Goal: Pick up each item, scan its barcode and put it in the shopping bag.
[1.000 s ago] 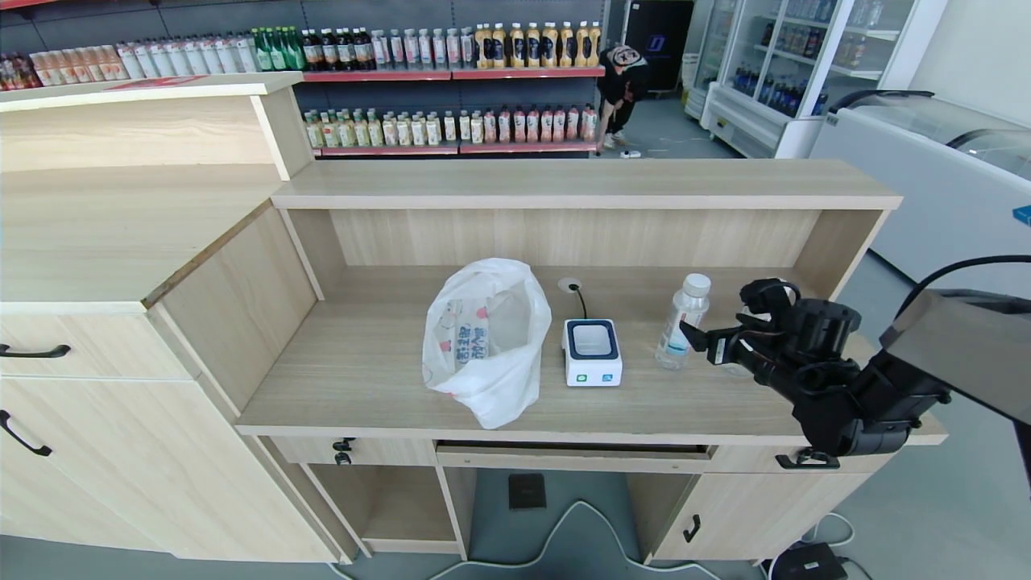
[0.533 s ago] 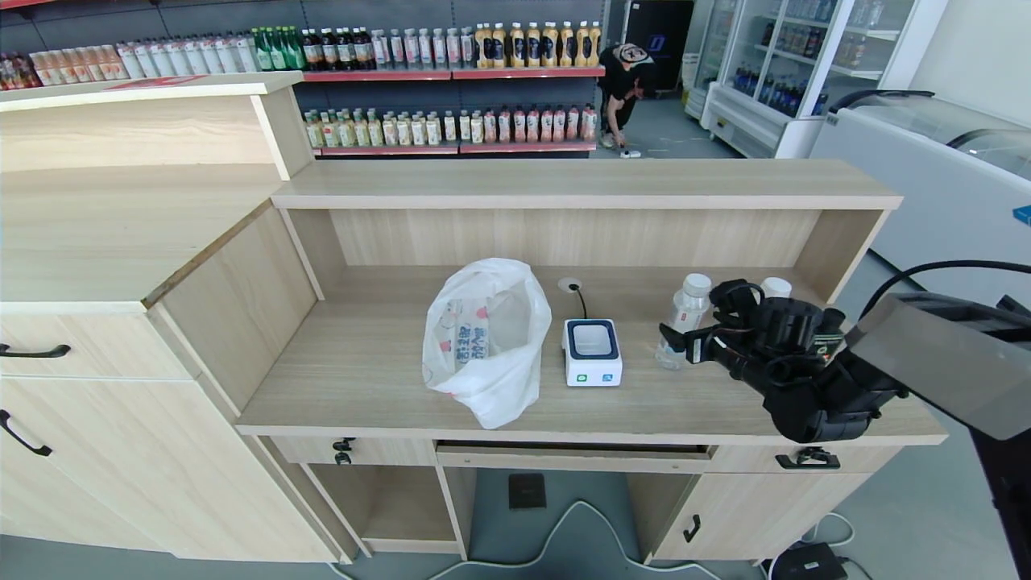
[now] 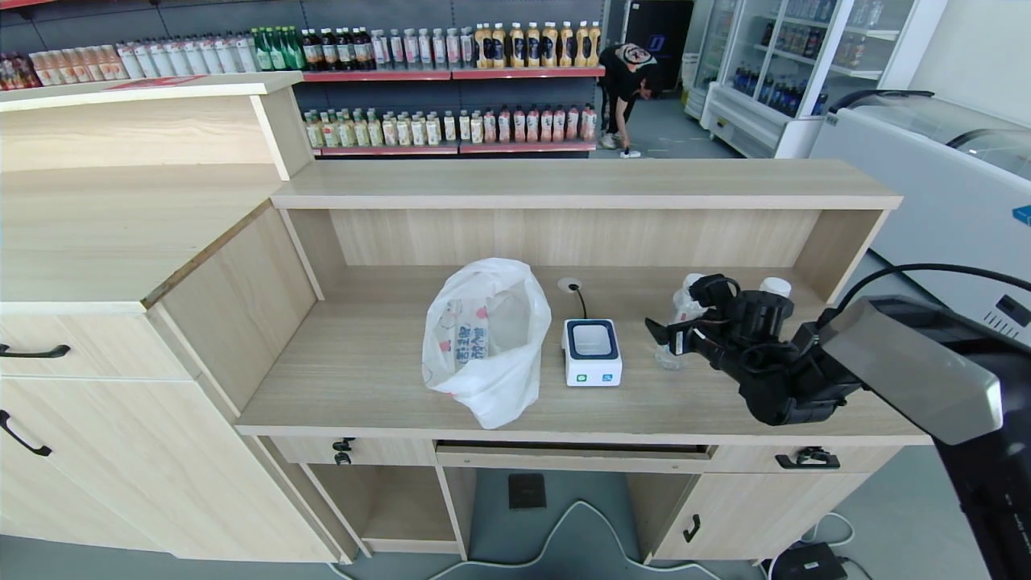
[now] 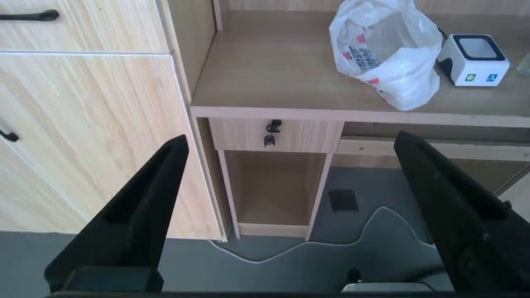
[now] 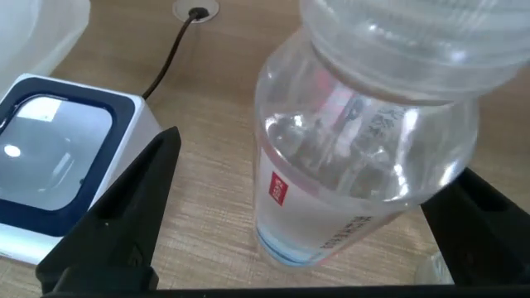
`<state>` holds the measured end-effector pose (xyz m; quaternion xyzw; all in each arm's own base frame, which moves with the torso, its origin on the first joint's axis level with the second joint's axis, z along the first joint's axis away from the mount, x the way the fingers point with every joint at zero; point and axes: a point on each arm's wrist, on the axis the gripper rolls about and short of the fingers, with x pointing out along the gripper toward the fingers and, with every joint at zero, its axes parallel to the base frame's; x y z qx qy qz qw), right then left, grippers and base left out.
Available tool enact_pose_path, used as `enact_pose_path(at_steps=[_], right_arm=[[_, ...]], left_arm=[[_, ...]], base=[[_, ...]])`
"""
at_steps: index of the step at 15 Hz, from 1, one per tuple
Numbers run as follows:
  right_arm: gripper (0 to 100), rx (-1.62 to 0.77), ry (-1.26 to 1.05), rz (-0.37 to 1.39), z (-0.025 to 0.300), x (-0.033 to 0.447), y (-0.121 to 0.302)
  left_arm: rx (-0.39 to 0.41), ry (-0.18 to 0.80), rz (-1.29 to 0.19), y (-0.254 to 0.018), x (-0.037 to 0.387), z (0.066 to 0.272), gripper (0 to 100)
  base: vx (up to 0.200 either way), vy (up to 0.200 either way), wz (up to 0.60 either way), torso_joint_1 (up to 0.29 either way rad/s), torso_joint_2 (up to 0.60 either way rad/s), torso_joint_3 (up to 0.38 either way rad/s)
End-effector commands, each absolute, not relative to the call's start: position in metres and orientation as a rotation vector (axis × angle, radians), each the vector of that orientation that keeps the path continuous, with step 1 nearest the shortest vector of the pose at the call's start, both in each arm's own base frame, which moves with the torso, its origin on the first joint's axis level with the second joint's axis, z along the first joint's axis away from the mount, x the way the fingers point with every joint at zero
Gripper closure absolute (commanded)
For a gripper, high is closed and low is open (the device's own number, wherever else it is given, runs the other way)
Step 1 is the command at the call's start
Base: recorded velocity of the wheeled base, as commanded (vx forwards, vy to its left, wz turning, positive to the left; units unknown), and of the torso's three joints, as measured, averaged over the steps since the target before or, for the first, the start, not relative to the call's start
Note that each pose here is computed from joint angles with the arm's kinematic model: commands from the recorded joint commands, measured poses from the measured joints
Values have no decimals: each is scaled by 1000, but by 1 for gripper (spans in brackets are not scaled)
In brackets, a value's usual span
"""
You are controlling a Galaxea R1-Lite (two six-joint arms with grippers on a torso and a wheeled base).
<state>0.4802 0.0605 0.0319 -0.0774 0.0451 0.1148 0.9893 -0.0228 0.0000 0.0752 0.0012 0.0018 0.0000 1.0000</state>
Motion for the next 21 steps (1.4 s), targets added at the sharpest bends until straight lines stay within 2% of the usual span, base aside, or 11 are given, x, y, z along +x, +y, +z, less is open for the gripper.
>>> enact_pose_path(at_steps=[1, 16, 17, 21], right_arm=[[0, -155, 102, 233, 22, 482, 61], [0, -152, 104, 276, 23, 512, 76], [100, -152, 106, 276, 23, 512, 76], [100, -150, 120, 267, 28, 514, 72]], left_arm=[[2, 3, 0, 0, -23, 75, 0], [2, 3, 0, 0, -23, 75, 0], [3, 3, 0, 0, -23, 75, 0], [3, 3, 0, 0, -23, 75, 0]], base=[[0, 0, 0, 0, 0, 0], [0, 0, 0, 0, 0, 0], [0, 0, 0, 0, 0, 0], [0, 0, 0, 0, 0, 0]])
